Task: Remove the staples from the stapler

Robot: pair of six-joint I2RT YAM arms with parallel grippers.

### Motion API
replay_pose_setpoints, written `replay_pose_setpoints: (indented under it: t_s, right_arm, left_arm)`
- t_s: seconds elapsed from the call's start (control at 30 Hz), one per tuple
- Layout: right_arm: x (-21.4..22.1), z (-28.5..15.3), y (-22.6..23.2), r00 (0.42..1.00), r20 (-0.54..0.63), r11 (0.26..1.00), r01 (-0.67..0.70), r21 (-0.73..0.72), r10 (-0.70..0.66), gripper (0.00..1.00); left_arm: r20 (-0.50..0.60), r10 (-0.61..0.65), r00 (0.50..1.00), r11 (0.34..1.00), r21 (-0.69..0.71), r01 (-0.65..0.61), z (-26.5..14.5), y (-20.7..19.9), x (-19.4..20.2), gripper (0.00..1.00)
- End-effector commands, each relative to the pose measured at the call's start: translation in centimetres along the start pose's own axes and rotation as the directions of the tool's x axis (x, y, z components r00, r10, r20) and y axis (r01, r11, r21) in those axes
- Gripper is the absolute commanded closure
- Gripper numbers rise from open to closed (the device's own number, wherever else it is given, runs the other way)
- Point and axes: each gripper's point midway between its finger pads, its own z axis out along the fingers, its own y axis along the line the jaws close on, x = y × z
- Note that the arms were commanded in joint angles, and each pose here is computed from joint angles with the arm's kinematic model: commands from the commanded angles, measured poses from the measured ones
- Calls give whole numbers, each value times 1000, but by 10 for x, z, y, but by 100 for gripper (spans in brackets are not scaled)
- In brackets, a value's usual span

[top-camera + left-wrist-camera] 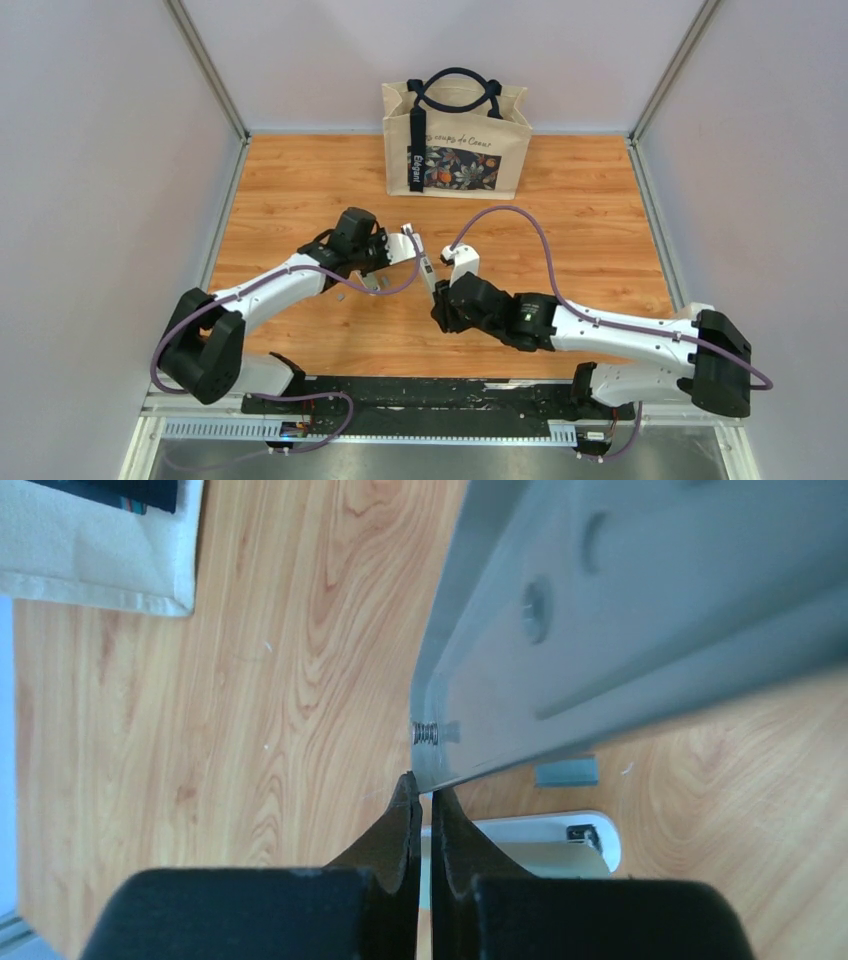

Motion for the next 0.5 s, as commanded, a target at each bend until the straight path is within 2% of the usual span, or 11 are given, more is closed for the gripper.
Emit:
replay_pose_setpoints:
  t_s: [0.0,0.17,0.27,0.4,0.47]
  right_arm:
    - [-77,-7,13,977,213,998,14,57,-26,100]
    - [-148,-5,9,945,325,993,-11,121,-29,100]
    - [-171,3,5,939,341,990,1,140,-49,100]
    - [-182,16,-3,939,337,988,9,153,-61,100]
    - [-186,21,-6,941,333,987,10,159,-64,100]
  left_arm:
    - [167,-159,973,985,92,145,-33,1,-55,99]
    - [217,-305,927,918,327,225,-59,-39,-80,90]
    - [206,-356,912,881,400,254,-68,-52,-85,78]
    - [197,-370,908,868,422,262,-75,-54,-87,61]
    - [169,-370,914,872,403,278,-73,-52,-81,59]
